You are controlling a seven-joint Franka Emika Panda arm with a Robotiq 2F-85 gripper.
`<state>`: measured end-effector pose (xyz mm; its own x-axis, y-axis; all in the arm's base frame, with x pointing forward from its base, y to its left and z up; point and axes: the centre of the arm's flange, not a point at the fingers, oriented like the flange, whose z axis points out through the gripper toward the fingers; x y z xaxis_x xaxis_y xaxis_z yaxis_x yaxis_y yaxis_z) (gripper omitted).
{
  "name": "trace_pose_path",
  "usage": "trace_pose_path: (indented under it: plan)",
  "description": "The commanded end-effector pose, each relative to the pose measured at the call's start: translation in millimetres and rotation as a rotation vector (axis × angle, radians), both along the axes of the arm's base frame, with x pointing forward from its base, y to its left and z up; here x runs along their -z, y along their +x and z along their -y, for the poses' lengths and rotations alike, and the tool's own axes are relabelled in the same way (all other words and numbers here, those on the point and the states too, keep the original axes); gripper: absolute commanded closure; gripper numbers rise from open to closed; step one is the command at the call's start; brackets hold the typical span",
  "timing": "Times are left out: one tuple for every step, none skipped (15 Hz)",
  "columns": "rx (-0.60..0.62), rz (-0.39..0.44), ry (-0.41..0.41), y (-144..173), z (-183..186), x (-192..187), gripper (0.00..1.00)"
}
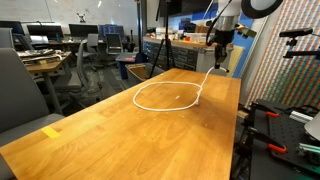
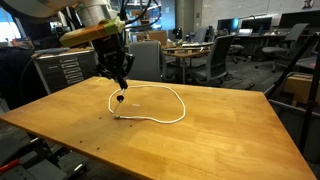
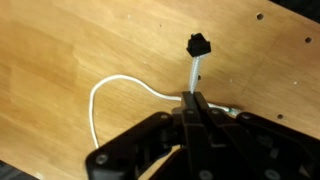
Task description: Tie a knot using the white chord
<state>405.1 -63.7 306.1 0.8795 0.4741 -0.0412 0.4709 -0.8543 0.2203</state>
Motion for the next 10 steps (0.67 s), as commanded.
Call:
trace_pose_path:
  plan:
    - [0.192, 0.049, 0.060, -49.8, 76.8, -9.1, 0.95]
    - [0.261, 0.052, 0.068, -55.8, 90.0, -2.1, 0.95]
    - [0.324, 0.056, 0.071, -58.7, 97.1, 5.8, 0.95]
    - [0.382, 0.065, 0.074, -56.3, 99.6, 13.2, 0.95]
    - [0.412, 0.067, 0.082, -53.7, 100.9, 17.5, 0.95]
    - [0.429, 0.068, 0.089, -47.5, 97.7, 23.1, 0.95]
    - [0.444, 0.072, 0.085, -43.4, 94.3, 27.0, 0.95]
    - [0.445, 0.074, 0.095, -36.8, 87.9, 31.6, 0.95]
    - [0.444, 0.069, 0.095, -31.2, 82.0, 36.8, 0.95]
    - [0.444, 0.063, 0.088, -25.7, 75.3, 43.2, 0.95]
